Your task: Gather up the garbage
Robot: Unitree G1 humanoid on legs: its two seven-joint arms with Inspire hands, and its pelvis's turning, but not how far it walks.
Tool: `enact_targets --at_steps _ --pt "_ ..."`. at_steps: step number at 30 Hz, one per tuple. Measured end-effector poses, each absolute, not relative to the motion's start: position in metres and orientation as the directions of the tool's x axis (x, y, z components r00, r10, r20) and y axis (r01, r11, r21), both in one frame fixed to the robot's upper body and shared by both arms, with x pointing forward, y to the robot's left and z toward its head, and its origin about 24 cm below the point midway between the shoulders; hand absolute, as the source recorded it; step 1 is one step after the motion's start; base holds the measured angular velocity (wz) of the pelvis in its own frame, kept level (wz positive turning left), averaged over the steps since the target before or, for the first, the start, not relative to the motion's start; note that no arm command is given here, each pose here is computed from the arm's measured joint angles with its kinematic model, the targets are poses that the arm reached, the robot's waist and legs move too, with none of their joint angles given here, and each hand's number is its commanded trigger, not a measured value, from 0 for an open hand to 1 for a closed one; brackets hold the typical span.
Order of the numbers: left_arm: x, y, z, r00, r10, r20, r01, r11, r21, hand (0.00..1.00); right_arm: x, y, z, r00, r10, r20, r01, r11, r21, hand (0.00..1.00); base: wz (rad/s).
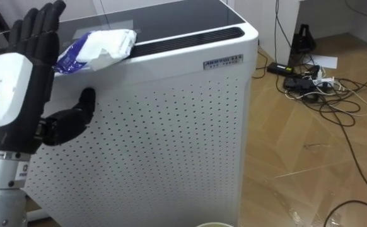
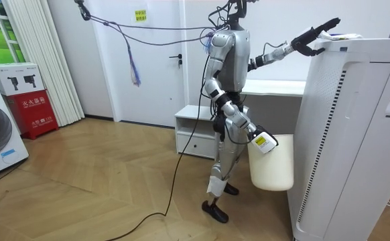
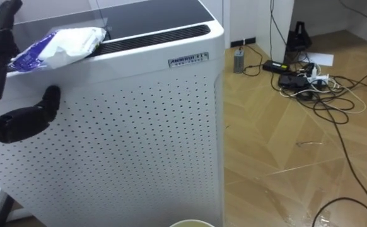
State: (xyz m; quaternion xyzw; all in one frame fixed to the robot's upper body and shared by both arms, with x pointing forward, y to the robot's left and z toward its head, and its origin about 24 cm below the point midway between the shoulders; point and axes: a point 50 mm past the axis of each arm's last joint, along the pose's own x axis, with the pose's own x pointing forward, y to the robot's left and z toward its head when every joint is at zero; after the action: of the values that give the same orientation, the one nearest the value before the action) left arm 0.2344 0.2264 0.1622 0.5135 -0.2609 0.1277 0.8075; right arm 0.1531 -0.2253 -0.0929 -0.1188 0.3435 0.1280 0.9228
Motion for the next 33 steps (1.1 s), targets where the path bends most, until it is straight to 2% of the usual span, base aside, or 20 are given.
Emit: enact_targets --at_steps 20,21,22,23,28,33 --pt "0.240 0.235 0.165 0.900 -0.135 0.413 -0.356 0.316 0.879 0.00 0.153 -0.233 -0.091 0.728 0.138 -0.672 -0.319 0.935 -0.155 1.00 0.00" --pt "0.240 0.235 0.165 0.904 -0.139 0.404 -0.347 0.310 0.885 0.58 0.153 -0.233 -0.091 0.726 0.136 -0.674 -0.318 0.935 -0.154 1.00 0.00" --pt "0.241 0.235 0.165 0.908 -0.141 0.394 -0.338 0.308 0.889 0.90 0.153 -0.233 -0.091 0.725 0.136 -0.675 -0.318 0.936 -0.153 1.00 0.00" --pt "0.241 0.236 0.165 0.910 -0.141 0.390 -0.335 0.307 0.891 1.00 0.153 -0.233 -0.091 0.725 0.136 -0.675 -0.318 0.936 -0.153 1.00 0.00" --pt "0.242 0.236 0.164 0.922 -0.159 0.352 -0.304 0.261 0.916 1.00 0.151 -0.236 -0.093 0.718 0.130 -0.684 -0.317 0.936 -0.155 1.00 0.00" --pt "0.241 0.234 0.187 0.886 -0.180 0.427 -0.382 0.238 0.893 1.00 0.150 -0.241 -0.092 0.712 0.117 -0.693 -0.318 0.933 -0.169 1.00 0.00"
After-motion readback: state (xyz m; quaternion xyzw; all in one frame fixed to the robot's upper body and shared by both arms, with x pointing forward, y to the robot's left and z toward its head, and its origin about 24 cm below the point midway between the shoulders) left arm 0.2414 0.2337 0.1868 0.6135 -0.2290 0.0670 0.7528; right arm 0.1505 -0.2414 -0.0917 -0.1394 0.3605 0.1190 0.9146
